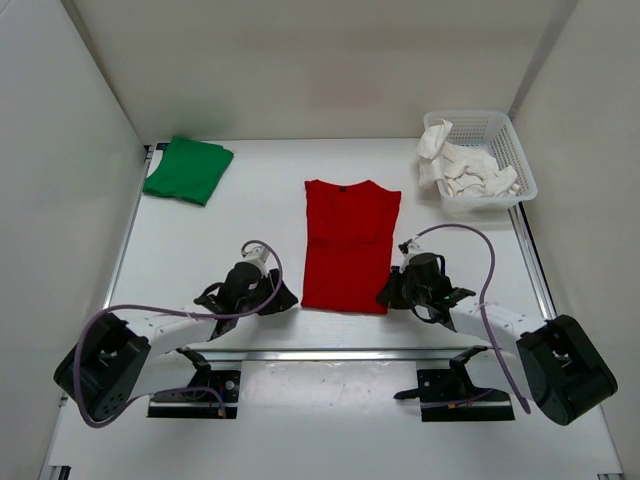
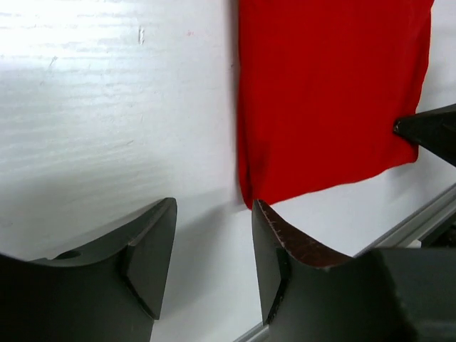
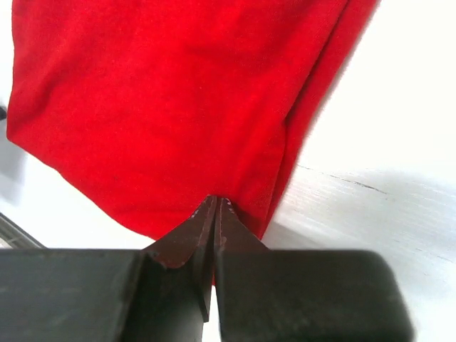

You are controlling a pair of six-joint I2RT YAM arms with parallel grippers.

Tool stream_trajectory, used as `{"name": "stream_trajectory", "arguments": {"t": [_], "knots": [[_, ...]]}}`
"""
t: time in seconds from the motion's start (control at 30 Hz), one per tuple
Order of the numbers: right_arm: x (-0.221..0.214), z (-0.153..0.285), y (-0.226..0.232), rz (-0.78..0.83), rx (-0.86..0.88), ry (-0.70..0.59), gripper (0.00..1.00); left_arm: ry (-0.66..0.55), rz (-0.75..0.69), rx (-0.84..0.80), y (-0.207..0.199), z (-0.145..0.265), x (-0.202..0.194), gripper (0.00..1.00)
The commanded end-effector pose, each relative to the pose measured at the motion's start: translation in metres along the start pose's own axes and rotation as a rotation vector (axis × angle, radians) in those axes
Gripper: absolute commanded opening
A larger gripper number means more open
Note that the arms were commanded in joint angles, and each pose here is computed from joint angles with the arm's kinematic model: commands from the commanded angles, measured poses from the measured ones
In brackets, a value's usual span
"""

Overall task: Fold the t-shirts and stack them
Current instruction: Grab one side of the 2/3 rectangular tshirt with both arms

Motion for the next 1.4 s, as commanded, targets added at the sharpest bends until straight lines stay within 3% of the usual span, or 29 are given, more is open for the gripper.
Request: {"name": "stream_trajectory", "arguments": {"t": [0.0,0.03,0.13,0.2,0.27,0.37,0.63,0.67,0.73,0.8,0.87,1.17,1.27,1.37], "knots": [[-0.005,0.000,-0.006,0.004,-0.013,0.013,0.00,0.039,-0.032,0.019,0.003,-0.003,-0.011,0.58],[-0.007,0.001,-0.006,0.010,-0.014,0.017,0.01,0.040,-0.033,0.022,0.002,-0.005,-0.011,0.59],[-0.002,0.012,-0.001,0.003,0.021,-0.024,0.31,0.065,-0.036,0.009,-0.003,-0.010,-0.013,0.61],[0.000,0.021,-0.003,-0.014,0.025,-0.067,0.44,0.067,-0.032,-0.005,-0.005,-0.013,-0.014,0.62],[0.001,0.031,-0.007,-0.022,0.020,-0.120,0.51,0.065,-0.033,-0.014,-0.010,-0.014,-0.016,0.63],[-0.004,0.037,-0.017,-0.068,-0.007,-0.121,0.52,0.083,-0.052,-0.024,-0.016,-0.019,-0.018,0.62],[-0.025,0.026,-0.020,-0.070,-0.041,0.030,0.44,0.150,-0.060,-0.040,-0.028,-0.031,-0.030,0.38],[-0.025,0.025,-0.018,-0.068,-0.040,0.035,0.38,0.143,-0.062,-0.034,-0.028,-0.030,-0.028,0.33],[-0.027,0.023,-0.019,-0.081,-0.041,0.051,0.14,0.140,-0.071,-0.017,-0.027,-0.028,-0.028,0.18],[-0.028,0.024,-0.018,-0.086,-0.042,0.054,0.03,0.126,-0.081,-0.018,-0.029,-0.023,-0.026,0.08],[-0.037,0.027,-0.015,-0.090,-0.045,0.071,0.00,0.116,-0.089,-0.006,-0.033,-0.018,-0.024,0.01],[-0.094,0.062,0.018,-0.083,0.008,0.239,0.00,0.225,-0.062,-0.039,-0.032,0.029,-0.069,0.00],[-0.066,0.074,0.038,-0.035,0.039,0.168,0.00,0.165,-0.062,-0.061,-0.040,0.042,-0.041,0.00],[-0.012,0.077,0.047,-0.023,0.084,0.073,0.00,0.036,-0.080,-0.072,-0.057,0.049,0.022,0.00]]}}
Point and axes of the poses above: each gripper's point midway between its finger pads, its own z axis back along the fingers, its own y axis along the line the jaws close on, x = y × z, the point moved 7 cm from there along z, back along the fingers, and after that the axes turned 13 degrees about -z, right-handed, at the moved point
